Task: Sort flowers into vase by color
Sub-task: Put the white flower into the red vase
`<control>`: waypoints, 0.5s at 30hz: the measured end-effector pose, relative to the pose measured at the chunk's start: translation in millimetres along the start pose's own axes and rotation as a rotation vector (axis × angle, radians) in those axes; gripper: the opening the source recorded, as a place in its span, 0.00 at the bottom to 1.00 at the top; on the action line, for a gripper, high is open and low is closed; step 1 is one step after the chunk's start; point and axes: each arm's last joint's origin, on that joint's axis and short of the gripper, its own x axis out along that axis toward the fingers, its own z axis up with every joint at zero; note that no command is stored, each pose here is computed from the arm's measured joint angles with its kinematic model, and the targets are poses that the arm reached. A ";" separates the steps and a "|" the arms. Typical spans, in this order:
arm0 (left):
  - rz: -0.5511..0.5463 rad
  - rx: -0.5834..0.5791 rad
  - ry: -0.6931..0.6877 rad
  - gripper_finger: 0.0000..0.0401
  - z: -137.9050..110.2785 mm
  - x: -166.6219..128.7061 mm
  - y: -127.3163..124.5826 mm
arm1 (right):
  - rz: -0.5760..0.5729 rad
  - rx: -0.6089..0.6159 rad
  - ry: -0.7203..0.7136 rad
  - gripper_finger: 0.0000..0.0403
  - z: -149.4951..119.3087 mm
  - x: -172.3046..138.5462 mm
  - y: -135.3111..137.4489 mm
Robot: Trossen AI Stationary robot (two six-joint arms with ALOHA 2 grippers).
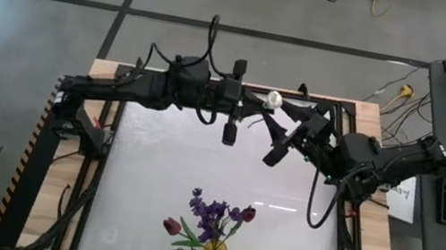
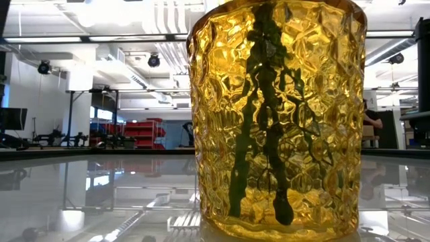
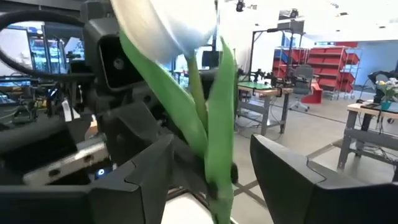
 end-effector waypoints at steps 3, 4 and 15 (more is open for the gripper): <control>-0.001 0.000 0.008 0.00 -2.6 2.3 -0.3 | -0.002 0.000 0.000 0.47 0.0 0.3 -0.4; 0.000 0.000 0.008 0.00 -2.6 2.3 -0.1 | -0.005 0.002 -0.001 0.45 0.2 0.7 -0.8; -0.002 -0.002 0.019 0.00 -7.0 6.3 -0.7 | -0.020 0.030 -0.005 0.12 -0.2 5.2 -4.7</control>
